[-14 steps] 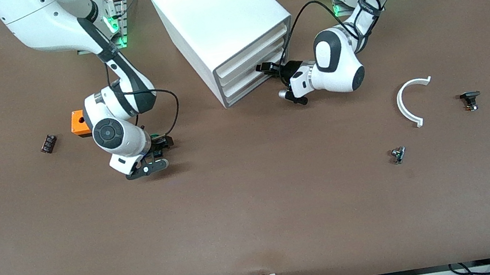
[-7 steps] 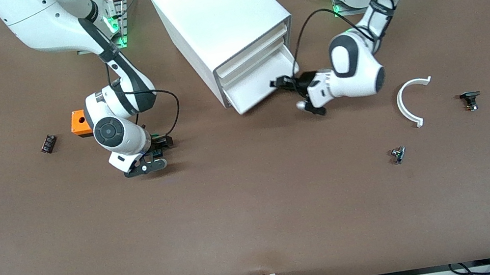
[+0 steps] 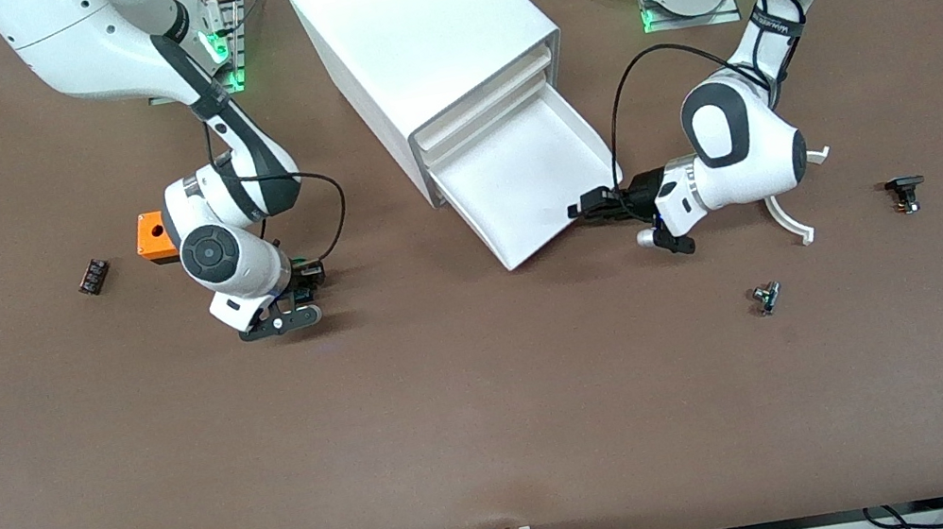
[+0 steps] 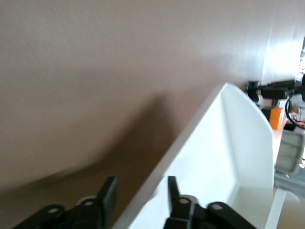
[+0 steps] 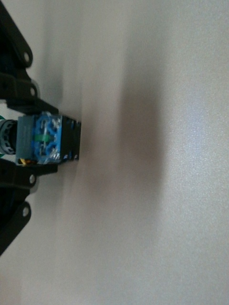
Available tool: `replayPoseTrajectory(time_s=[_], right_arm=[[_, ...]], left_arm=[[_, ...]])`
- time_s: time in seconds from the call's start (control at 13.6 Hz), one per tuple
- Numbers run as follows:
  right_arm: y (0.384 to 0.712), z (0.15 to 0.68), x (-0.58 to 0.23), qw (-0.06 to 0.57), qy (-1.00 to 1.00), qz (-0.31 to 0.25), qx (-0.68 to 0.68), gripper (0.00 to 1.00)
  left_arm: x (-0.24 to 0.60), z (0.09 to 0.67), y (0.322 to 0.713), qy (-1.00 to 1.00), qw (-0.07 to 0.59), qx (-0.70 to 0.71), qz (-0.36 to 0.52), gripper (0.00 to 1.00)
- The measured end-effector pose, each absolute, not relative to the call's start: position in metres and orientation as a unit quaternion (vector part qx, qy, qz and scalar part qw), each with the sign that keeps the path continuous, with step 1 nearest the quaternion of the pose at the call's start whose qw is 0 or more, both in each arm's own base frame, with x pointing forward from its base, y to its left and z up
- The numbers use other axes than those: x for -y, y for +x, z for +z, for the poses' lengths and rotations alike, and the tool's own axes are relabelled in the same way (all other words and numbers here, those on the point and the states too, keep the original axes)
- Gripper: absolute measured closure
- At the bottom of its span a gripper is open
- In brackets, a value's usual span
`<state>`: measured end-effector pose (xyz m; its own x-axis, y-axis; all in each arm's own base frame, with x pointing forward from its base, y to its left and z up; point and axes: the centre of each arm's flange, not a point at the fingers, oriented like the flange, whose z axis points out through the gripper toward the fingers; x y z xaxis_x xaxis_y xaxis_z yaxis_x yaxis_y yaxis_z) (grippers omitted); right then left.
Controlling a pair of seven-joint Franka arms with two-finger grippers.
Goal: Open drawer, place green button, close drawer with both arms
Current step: 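Lift the green button with the right gripper while the left gripper withdraws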
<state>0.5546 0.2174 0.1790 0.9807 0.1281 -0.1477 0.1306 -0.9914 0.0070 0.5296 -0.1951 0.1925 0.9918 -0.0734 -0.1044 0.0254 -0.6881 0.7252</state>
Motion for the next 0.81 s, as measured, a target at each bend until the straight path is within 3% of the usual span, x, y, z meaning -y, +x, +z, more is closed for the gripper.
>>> replayPoseTrajectory(time_s=[0.29,0.81], right_arm=[[0.559,0.184,-0.220,0.006,0.996,-0.066,-0.067,0.59],[0.607,0.275,-0.241,-0.012,0.988,-0.016,-0.150,0.59]], left_arm=[[0.147,0.242,0.564,0.927,0.374,-0.003,0.014,0.02],[0.055,0.422,0.581,0.966,0.121,0.202,0.110,0.00]])
